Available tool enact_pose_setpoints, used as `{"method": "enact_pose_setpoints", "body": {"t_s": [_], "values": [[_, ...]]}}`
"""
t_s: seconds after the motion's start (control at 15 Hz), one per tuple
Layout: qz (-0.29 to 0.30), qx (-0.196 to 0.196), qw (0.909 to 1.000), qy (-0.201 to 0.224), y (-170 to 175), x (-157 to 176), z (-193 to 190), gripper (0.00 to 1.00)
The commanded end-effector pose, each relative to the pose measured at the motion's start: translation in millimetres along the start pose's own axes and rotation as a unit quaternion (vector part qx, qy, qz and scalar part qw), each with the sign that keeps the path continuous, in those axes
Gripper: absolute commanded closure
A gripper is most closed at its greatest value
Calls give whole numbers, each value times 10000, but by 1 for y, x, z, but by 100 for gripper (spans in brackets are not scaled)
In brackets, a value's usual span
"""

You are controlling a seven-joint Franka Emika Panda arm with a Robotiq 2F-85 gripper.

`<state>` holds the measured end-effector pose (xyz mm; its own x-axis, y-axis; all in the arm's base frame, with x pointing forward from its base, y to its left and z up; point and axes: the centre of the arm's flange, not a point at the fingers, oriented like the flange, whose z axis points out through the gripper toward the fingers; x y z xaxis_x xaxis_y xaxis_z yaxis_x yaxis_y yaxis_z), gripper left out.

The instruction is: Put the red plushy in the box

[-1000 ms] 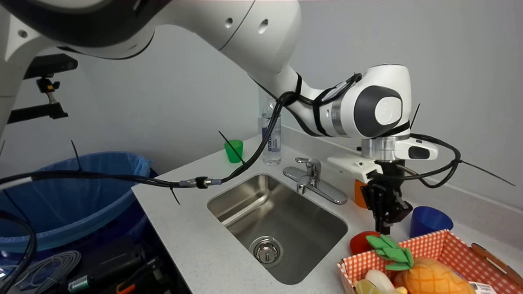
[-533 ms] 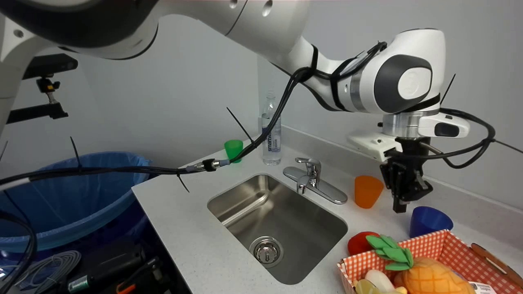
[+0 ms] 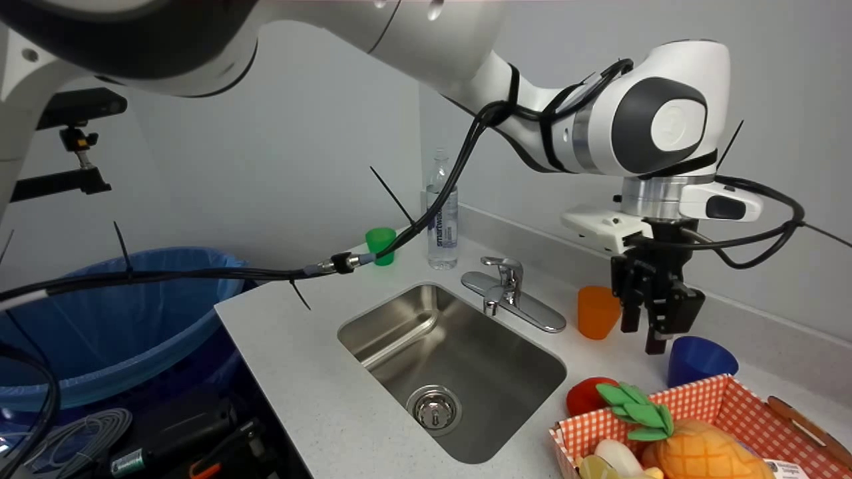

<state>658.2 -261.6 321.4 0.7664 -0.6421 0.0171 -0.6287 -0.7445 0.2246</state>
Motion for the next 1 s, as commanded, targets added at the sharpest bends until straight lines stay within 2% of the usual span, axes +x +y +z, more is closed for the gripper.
{"method": "enact_pose_setpoints", "body": {"t_s": [0.0, 0.07, 0.13, 0.4, 0.6, 0.73, 0.93], "values": [[-187, -111, 9993, -300, 4, -23, 5, 13], [-247, -154, 9990, -338, 5, -29, 8, 5], [-283, -197, 9987, -381, 5, -33, 13, 1], [-470, -339, 9960, -684, 3, -53, 25, 0], [-608, -679, 9922, -856, 6, -65, 34, 0], [-711, -768, 9917, -742, 7, -69, 41, 0], [-817, -640, 9938, -394, 6, -72, 51, 0]]}}
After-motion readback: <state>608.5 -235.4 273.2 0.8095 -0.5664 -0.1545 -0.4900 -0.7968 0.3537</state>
